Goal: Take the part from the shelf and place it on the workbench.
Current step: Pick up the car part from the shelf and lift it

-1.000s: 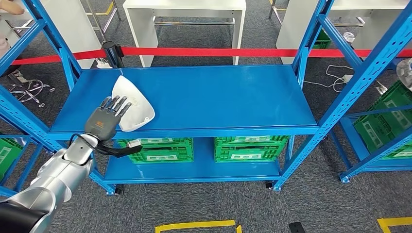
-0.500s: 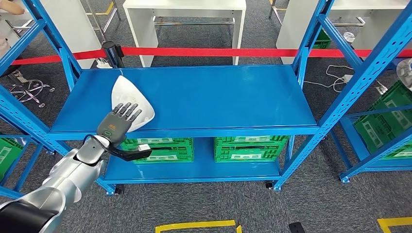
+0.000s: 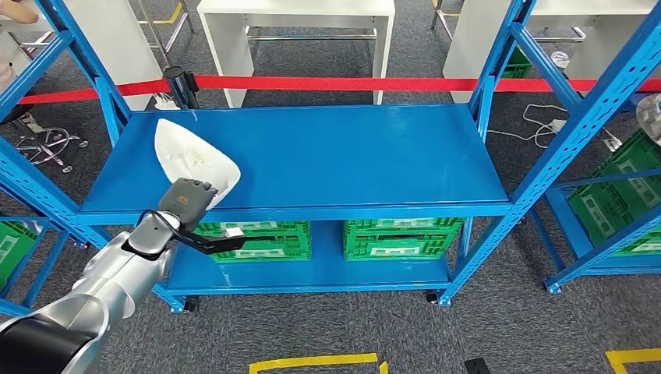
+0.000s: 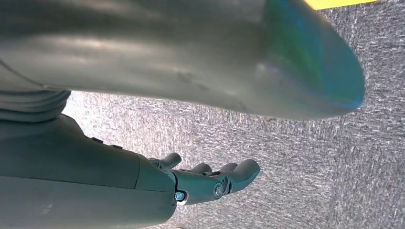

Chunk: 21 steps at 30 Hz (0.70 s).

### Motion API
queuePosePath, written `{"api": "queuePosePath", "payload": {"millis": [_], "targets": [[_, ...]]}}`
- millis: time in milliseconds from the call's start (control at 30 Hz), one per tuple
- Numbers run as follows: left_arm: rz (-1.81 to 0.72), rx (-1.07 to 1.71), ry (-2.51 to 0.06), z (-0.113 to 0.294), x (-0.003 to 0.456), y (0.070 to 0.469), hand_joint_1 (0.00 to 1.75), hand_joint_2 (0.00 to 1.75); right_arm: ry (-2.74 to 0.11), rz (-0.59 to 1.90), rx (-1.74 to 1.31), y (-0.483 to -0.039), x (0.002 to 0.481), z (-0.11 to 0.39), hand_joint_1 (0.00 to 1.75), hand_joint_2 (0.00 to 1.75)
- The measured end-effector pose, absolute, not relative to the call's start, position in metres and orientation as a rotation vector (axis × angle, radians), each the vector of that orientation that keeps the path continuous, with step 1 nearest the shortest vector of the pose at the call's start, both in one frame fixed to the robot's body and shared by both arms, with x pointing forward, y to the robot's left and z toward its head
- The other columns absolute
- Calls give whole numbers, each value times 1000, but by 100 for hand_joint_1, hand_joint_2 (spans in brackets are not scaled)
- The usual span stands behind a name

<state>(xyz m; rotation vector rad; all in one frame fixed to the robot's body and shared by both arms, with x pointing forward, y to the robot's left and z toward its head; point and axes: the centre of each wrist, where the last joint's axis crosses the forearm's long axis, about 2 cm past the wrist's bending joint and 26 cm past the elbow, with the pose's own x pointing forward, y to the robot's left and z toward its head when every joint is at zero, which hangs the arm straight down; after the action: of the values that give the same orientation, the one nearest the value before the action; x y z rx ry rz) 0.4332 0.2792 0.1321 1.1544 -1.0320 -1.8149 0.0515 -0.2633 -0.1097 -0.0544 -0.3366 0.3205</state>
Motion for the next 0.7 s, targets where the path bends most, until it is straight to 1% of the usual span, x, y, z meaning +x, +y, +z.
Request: {"api": "queuePosePath", "payload": {"millis": [267,500,700], "targets": [[-1816,1148,-1039,132,433,280,175,175,-339,323,-53,-263,51,-110,0,0],[-1790,1072,-1084,134,434,283,175,175,-344,326,-49,-263,51,-110,0,0],[-1665,1122,-1256,143,439,272,175,175,-344,331,-45,-263,52,-110,0,0]]}}
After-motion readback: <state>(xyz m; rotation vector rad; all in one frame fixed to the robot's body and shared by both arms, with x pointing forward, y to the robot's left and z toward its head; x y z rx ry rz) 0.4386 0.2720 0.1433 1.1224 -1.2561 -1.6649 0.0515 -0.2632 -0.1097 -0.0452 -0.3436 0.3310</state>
